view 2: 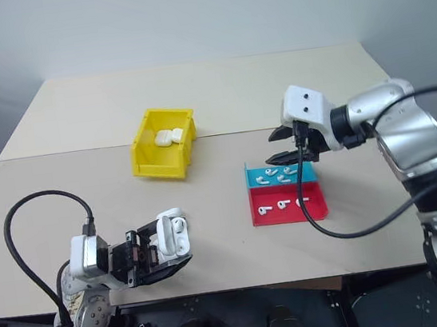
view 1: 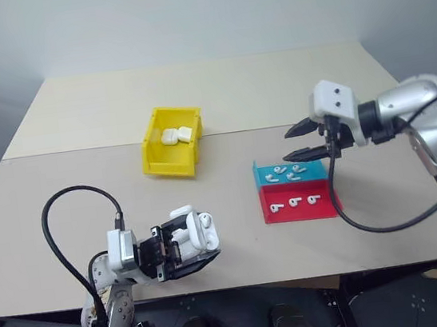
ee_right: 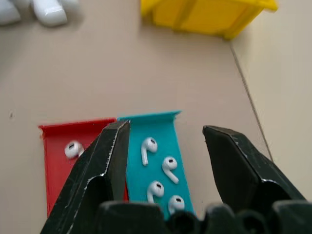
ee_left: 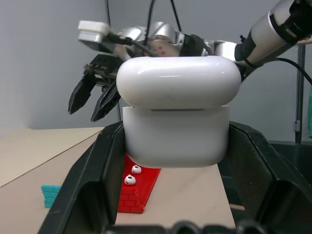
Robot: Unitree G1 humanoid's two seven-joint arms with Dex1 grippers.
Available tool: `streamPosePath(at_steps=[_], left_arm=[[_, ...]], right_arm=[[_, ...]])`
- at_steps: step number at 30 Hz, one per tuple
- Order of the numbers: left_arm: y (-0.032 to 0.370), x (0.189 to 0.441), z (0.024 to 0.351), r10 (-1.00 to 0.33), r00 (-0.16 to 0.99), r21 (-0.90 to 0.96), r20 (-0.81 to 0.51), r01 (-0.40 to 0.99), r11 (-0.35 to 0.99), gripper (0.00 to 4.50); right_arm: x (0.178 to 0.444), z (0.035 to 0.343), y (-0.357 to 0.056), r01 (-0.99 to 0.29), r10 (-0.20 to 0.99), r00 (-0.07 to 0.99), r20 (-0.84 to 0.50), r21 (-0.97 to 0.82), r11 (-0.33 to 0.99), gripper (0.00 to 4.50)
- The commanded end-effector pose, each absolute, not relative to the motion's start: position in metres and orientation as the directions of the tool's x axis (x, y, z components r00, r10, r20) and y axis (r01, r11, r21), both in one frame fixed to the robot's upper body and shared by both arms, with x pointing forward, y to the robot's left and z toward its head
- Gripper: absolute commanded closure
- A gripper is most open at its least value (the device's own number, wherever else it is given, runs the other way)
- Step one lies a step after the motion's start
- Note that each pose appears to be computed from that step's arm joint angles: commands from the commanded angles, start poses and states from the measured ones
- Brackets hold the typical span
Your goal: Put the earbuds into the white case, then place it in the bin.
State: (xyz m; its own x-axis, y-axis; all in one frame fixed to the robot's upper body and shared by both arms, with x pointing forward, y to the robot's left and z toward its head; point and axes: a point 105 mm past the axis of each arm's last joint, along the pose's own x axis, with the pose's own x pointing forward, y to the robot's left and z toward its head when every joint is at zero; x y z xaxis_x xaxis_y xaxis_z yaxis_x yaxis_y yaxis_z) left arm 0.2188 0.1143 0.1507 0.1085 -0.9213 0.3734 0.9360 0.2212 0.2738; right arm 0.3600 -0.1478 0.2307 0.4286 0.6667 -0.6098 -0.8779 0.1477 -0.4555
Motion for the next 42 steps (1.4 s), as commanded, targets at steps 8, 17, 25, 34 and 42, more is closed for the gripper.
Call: streamPosePath(at_steps=[8, 17, 25, 34, 42], left_arm=[[0.11, 0.215, 0.156, -0.903, 0.16, 0.305, 0.399, 0.905, 0.295, 1.71], [0.112, 0.214, 0.156, -0.901, 0.18, 0.297, 0.394, 0.903, 0.31, 1.71], [0.111, 0.218, 0.157, -0.901, 0.185, 0.302, 0.393, 0.9, 0.316, 1.71], [0.11, 0.219, 0.156, -0.901, 0.186, 0.304, 0.392, 0.898, 0.318, 1.71], [0.109, 0.219, 0.156, -0.9, 0.193, 0.303, 0.392, 0.896, 0.324, 1.71]], right_arm=[[0.393, 0.2, -0.124, -0.895, 0.414, 0.311, -0.856, -0.41, -0.176, 1.61], [0.407, 0.184, -0.123, -0.911, 0.386, 0.308, -0.87, -0.386, -0.144, 2.21], [0.406, 0.172, -0.116, -0.933, 0.39, 0.271, -0.88, -0.34, -0.118, 2.21], [0.405, 0.164, -0.113, -0.948, 0.4, 0.256, -0.88, -0.31, -0.075, 2.21], [0.407, 0.156, -0.109, -0.951, 0.387, 0.264, -0.883, -0.306, -0.049, 2.21]])
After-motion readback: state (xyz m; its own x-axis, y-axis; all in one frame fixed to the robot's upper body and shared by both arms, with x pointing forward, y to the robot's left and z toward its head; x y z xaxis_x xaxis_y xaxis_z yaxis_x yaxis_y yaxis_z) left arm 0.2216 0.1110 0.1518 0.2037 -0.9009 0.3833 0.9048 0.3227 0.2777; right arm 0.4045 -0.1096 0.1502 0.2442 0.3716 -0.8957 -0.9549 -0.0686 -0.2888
